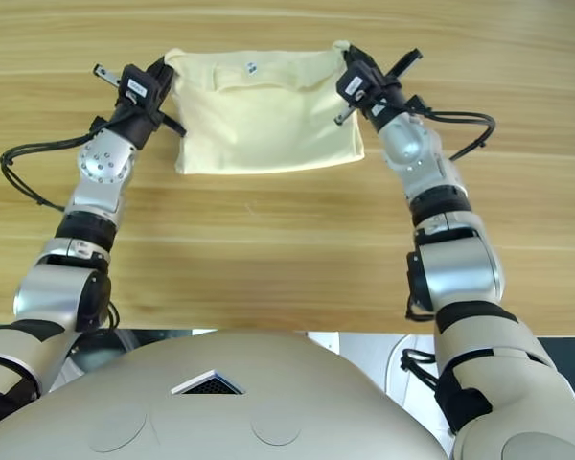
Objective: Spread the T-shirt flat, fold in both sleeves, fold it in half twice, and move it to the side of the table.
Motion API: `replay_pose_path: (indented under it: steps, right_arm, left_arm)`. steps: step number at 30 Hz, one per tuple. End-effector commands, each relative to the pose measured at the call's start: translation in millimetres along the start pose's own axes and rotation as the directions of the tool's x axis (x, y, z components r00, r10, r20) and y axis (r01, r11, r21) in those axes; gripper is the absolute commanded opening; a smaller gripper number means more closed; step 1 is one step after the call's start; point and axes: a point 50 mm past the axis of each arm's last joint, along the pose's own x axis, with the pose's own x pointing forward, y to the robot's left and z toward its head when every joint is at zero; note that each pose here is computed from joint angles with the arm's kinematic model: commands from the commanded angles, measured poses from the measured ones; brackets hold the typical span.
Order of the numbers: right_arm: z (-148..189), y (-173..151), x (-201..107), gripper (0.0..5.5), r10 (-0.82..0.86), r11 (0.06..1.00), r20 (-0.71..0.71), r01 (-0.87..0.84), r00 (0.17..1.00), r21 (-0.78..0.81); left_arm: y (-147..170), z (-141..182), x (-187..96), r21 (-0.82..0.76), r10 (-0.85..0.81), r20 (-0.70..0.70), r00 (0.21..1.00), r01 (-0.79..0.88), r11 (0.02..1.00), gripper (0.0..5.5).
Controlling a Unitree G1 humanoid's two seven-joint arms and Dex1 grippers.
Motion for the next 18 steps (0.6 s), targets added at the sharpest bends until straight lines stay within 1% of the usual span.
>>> replay_pose_path:
  steps: [1, 3, 4, 5, 10, 15, 18]
  right_arm:
    - [8, 3, 14, 0.02, -0.002, 1.0, -0.013, 0.001, 1.0, -0.015]
    - [10, 4, 19, 0.02, -0.004, 1.0, -0.034, 0.003, 0.999, -0.021]
    - [12, 4, 23, 0.28, -0.008, 1.0, -0.047, 0.008, 0.999, -0.012]
    - [14, 3, 26, 0.38, -0.013, 1.0, -0.059, 0.012, 0.998, -0.008]
    - [22, 0, 40, 1.19, -0.036, 0.999, -0.112, 0.037, 0.993, 0.01]
    - [21, -7, 44, 1.91, -0.08, 0.996, -0.183, 0.086, 0.98, 0.026]
    - [21, -8, 45, 2.48, -0.1, 0.994, -0.197, 0.108, 0.975, 0.029]
  left_arm:
    - [-1, 2, 15, -0.008, -0.006, -0.029, 1.0, 0.006, 1.0, 0.0]
    - [2, 1, 19, -0.024, 0.004, -0.051, 0.999, -0.005, 1.0, 0.0]
    - [3, 0, 22, -0.037, 0.01, -0.073, 0.997, -0.013, 0.999, 0.0]
    - [4, -1, 24, -0.045, 0.015, -0.097, 0.995, -0.02, 0.999, 0.27]
    - [8, -5, 31, -0.096, 0.055, -0.176, 0.983, -0.073, 0.993, 0.95]
    - [16, -8, 33, -0.107, 0.092, -0.247, 0.965, -0.122, 0.987, 1.58]
    - [25, -9, 33, -0.098, 0.133, -0.271, 0.953, -0.165, 0.981, 2.09]
